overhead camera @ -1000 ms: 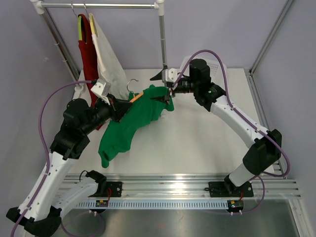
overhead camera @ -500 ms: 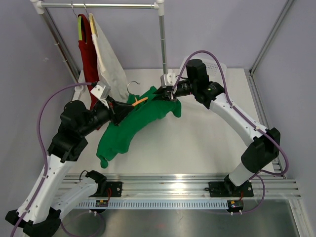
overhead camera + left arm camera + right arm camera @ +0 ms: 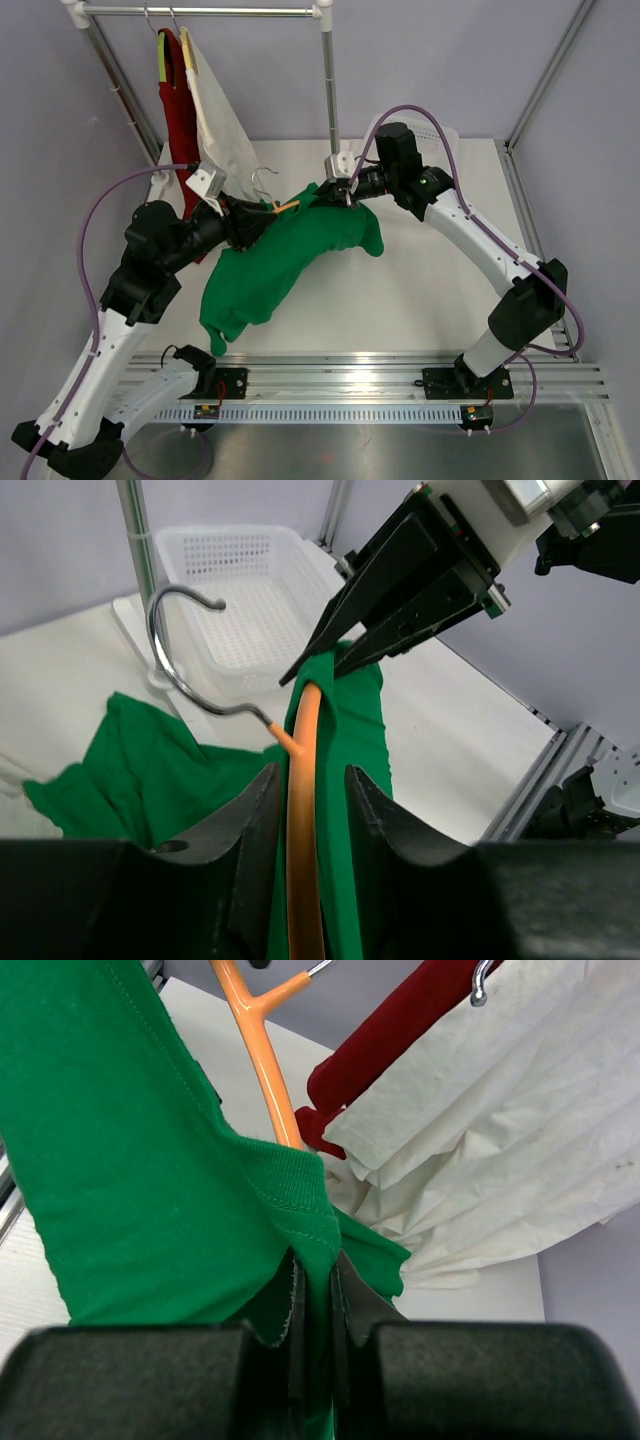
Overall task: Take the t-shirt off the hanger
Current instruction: Remove the tshirt from the hanger
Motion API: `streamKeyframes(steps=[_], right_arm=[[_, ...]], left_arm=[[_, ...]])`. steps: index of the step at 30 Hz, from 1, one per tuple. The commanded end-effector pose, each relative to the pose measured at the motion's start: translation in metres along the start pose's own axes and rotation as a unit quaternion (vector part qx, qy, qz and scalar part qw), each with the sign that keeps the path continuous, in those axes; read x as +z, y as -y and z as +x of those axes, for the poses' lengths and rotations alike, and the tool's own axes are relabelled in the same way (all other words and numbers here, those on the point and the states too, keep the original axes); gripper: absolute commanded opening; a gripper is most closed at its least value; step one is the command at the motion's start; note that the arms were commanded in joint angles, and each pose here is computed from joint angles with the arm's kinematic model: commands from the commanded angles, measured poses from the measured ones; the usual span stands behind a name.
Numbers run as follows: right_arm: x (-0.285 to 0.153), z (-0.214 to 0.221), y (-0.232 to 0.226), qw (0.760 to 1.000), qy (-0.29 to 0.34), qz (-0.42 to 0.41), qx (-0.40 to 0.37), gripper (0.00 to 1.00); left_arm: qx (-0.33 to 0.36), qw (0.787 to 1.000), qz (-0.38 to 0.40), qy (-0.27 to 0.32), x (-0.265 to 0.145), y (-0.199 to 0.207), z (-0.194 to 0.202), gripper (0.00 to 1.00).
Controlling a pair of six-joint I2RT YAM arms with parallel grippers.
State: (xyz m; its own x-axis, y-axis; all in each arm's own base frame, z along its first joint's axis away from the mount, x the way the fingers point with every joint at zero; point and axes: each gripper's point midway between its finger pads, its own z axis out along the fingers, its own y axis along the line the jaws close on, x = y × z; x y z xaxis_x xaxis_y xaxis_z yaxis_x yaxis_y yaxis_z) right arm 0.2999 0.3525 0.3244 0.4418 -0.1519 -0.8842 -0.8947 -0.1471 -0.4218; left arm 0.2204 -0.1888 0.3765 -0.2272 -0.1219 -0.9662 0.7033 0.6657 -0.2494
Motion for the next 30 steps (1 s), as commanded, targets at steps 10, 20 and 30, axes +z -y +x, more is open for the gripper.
streamKeyframes(steps=[10,20,30], right_arm=[[-0.010,-0.032,-0.012,1.000,0.021,-0.002,-0.013,0.00],[-0.011,-0.030,-0.019,1.000,0.017,-0.008,-0.010,0.00],[-0.015,-0.034,-0.023,1.000,0.018,-0.007,-0.009,0.00]], left_arm=[[0.035,0.997,0.018,0.067,-0.004,0.012,-0.037,0.62],[0.062,0.993,0.021,0.096,-0.011,0.014,-0.040,0.99],[0.042,0.992,-0.010,0.121,-0.011,0.002,-0.043,0.99]])
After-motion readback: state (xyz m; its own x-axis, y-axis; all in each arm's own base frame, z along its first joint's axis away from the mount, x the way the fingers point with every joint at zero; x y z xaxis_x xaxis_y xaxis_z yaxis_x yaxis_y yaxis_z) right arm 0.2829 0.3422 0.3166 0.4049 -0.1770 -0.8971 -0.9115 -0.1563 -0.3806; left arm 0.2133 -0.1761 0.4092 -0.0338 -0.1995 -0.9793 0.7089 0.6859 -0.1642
